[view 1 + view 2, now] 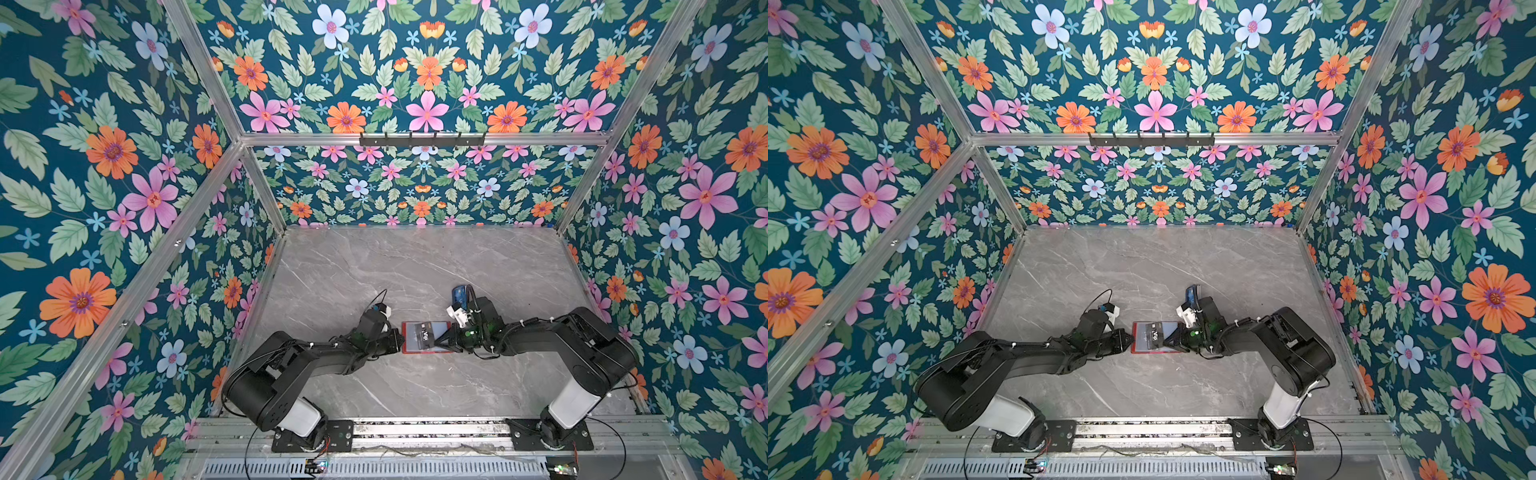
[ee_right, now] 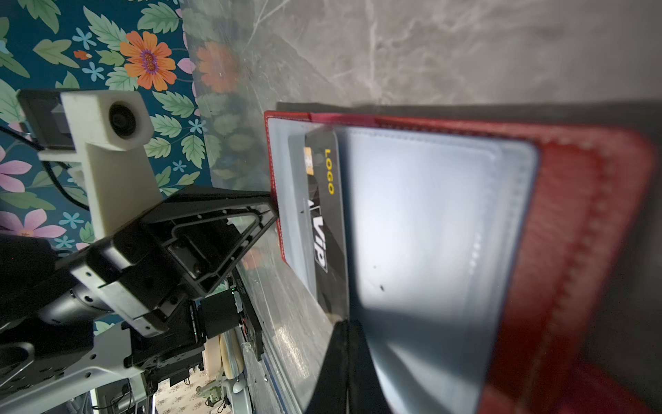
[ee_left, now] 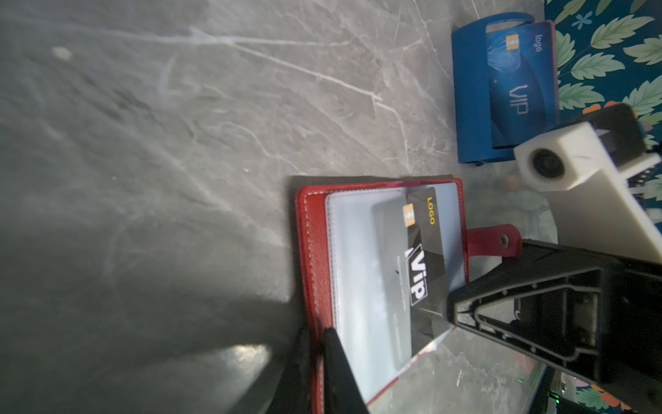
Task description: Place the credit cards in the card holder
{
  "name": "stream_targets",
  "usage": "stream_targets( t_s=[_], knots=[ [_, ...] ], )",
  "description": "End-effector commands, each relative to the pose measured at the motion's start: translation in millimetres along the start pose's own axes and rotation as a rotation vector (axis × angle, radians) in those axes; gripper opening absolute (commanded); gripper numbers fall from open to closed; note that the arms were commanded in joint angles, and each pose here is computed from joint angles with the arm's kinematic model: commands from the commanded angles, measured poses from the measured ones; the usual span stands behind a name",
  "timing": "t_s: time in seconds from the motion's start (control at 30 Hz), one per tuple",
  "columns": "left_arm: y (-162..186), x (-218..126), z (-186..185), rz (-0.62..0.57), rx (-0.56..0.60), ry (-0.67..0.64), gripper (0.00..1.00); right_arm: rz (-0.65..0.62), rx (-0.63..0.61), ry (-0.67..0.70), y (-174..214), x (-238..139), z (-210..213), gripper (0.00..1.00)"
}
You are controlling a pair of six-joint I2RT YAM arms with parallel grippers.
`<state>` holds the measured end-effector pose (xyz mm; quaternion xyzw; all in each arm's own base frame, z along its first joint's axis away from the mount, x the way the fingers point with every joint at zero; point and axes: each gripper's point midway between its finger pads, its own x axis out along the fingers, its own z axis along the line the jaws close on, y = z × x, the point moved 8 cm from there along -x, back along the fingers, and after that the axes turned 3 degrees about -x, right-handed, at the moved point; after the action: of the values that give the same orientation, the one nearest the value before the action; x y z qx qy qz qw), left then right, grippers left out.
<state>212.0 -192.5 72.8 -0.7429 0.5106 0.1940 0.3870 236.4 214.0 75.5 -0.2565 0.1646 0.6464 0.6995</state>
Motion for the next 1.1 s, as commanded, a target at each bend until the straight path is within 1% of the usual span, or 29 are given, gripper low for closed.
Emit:
stream_targets(
  t_s=[0.0,0.2,0.4,0.47,0.6,0.63,0.67,0.73,0.83,0.9,1.0,1.07],
  knots=[
    [15.0,-1.3,16.6,0.075,-0.023,-0.095,0.12,0.005,-0.011,0.048,1.0,1.7,-0.1,0.15],
    [14.8,-1.6,15.5,0.073,-0.024,-0.091,0.12,0.013,-0.032,0.093,-0.6,3.0,5.4,0.31],
    [14.6,-0.6,15.3,0.076,-0.022,-0.092,0.12,0.027,-0.059,0.213,0.9,3.2,7.7,0.44],
    [14.1,0.1,15.3,0.076,-0.021,-0.093,0.12,0.009,-0.097,0.247,-0.7,-2.4,19.3,0.50],
    [13.5,1.2,15.0,0.077,-0.020,-0.093,0.12,0.002,-0.150,0.344,-0.4,-4.1,29.2,0.59],
    [13.1,1.3,14.7,0.077,-0.018,-0.092,0.12,-0.002,-0.162,0.371,-0.4,-5.0,31.6,0.62],
    [13.4,1.5,14.5,0.079,-0.018,-0.091,0.12,-0.009,-0.169,0.396,-1.1,-6.3,32.9,0.69],
    [13.5,1.6,14.8,0.079,-0.018,-0.093,0.12,-0.017,-0.185,0.419,-2.6,-8.4,37.2,0.70],
    [12.5,1.6,13.9,0.078,-0.015,-0.091,0.12,-0.038,-0.198,0.461,-4.4,-11.8,40.0,0.67],
    [12.2,1.4,13.9,0.076,-0.015,-0.092,0.12,-0.046,-0.203,0.497,-5.9,-13.4,41.4,0.63],
    [12.3,1.2,13.4,0.077,-0.013,-0.090,0.12,-0.033,-0.211,0.547,-8.7,-11.8,42.9,0.49],
    [12.0,1.1,13.4,0.076,-0.014,-0.090,0.12,-0.019,-0.217,0.579,-9.4,-8.9,43.5,0.36]
  ],
)
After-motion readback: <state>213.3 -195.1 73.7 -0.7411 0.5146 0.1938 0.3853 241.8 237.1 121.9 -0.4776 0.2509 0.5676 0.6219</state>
